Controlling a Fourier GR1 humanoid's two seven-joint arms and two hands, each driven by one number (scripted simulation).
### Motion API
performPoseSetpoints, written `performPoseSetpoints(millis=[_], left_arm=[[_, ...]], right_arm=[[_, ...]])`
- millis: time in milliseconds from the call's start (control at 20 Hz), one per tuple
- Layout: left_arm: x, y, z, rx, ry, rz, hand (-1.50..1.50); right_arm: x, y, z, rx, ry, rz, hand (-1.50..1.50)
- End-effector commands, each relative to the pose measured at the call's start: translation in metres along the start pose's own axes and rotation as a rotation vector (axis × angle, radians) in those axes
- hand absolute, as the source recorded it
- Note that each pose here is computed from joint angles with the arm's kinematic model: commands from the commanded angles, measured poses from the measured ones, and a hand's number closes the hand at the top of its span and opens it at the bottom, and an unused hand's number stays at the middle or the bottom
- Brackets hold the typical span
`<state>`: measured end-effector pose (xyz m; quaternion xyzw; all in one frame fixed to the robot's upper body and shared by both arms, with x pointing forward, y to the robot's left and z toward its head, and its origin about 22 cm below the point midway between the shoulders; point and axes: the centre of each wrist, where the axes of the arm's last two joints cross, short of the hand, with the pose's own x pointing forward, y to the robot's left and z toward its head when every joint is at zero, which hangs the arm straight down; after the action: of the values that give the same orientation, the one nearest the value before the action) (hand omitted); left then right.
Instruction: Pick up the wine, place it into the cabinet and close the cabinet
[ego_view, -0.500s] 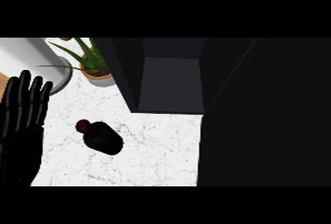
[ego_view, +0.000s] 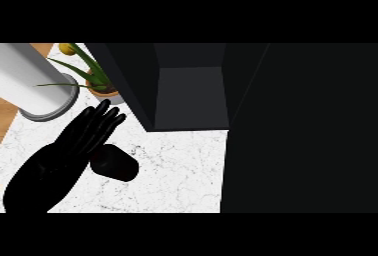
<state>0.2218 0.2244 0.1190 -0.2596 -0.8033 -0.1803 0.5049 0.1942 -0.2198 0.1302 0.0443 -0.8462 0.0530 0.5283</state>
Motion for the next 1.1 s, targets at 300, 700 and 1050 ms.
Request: performPoseSetpoints(millis=[300, 700, 1050], left_arm=[[0.055, 0.051, 0.020, -0.216, 0.077, 0.180, -1.50], [0.101, 0.072, 0.011, -0.196, 0.108, 0.203, -1.50], [0.100, 0.062, 0.016, -0.181, 0.151, 0.183, -1.50]], right_arm=[[0.070, 0.026, 0.047, 0.045, 0.070, -0.118, -1.50], [0.088, 0.040, 0.035, 0.053, 0.052, -0.091, -1.50], [0.100, 0.052, 0.052, 0.025, 0.074, -0.123, -1.50]])
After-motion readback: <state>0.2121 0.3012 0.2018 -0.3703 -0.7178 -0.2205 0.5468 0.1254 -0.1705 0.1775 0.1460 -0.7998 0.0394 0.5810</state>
